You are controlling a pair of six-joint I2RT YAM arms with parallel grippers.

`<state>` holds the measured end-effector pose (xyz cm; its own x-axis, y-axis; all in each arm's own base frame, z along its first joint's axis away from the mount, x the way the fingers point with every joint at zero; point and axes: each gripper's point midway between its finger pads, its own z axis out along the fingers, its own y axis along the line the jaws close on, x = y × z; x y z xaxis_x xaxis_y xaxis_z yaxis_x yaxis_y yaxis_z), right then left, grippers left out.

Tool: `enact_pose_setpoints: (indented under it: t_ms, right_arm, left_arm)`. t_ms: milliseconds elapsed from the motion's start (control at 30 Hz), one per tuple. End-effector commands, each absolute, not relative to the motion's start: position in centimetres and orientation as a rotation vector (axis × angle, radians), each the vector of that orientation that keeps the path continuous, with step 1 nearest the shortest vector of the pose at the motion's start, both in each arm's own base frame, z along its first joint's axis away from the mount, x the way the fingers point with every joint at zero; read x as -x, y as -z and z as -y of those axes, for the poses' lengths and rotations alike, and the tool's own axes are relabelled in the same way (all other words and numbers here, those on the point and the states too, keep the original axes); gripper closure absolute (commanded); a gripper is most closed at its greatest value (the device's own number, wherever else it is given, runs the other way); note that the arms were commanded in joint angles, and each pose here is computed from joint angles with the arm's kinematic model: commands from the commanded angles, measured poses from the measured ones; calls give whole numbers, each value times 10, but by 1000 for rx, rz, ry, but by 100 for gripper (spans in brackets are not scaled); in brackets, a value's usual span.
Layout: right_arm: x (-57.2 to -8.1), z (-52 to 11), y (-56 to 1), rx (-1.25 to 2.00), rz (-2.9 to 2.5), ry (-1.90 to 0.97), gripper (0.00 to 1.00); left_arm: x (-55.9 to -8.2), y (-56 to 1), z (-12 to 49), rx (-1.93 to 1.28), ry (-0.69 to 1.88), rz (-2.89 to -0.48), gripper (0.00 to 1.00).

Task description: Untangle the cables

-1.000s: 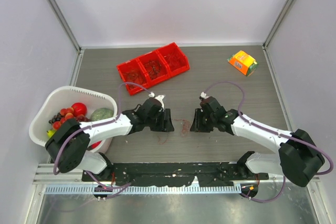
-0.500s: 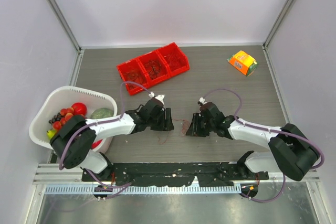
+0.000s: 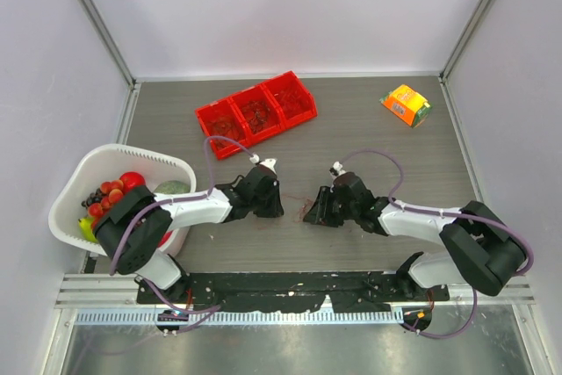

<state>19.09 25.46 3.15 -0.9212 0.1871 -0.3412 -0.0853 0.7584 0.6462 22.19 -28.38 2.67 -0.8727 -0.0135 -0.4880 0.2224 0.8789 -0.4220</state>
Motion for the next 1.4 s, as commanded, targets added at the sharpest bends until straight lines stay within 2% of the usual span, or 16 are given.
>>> enact_pose_setpoints:
  t_ms: [0, 100, 400, 500, 667, 867, 1000, 1167, 1200, 1233, 1267, 1367]
  right_arm:
    - [-201, -266, -55, -118, -2455, -1066, 63]
    - [-200, -266, -55, -126, -2455, -1074, 62]
    - [-202, -264, -54, -221, -2450, -1066, 59]
    - [-201, -270, -51, -236, -2461, -1084, 65]
    - [-197, -283, -45, -219, -2487, -1089, 67]
    - [-198, -291, -40, -282, -2488, -1119, 62]
    - [-204, -281, -37, -312, -2475, -1039, 62]
    - [-215, -269, -37, -378, -2422, -962, 74]
    - [-214, -265, -36, -383, -2422, -947, 83]
    - [-220, -257, -37, -406, -2397, -898, 87]
    - [-222, -252, -37, -389, -2394, -868, 95]
    - [-230, -212, -37, -394, -2395, -682, 99]
  left_arm:
    - [-231, -35, 292, -146, 676, -2511, 91]
    - [-228, -35, 290, -144, 684, -2514, 100]
    - [-225, -41, 288, -89, 708, -2507, 100]
    - [-225, -44, 287, -59, 718, -2503, 100]
    - [-227, -55, 290, -27, 761, -2464, 100]
    - [-222, -61, 290, -2, 796, -2448, 100]
    - [-218, -65, 289, 4, 817, -2438, 100]
    - [-212, -71, 282, 27, 831, -2417, 100]
    - [-210, -72, 278, 31, 828, -2414, 100]
    - [-210, -74, 274, 38, 818, -2408, 100]
    - [-207, -72, 267, 46, 793, -2415, 100]
    - [-204, -72, 248, 76, 727, -2398, 100]
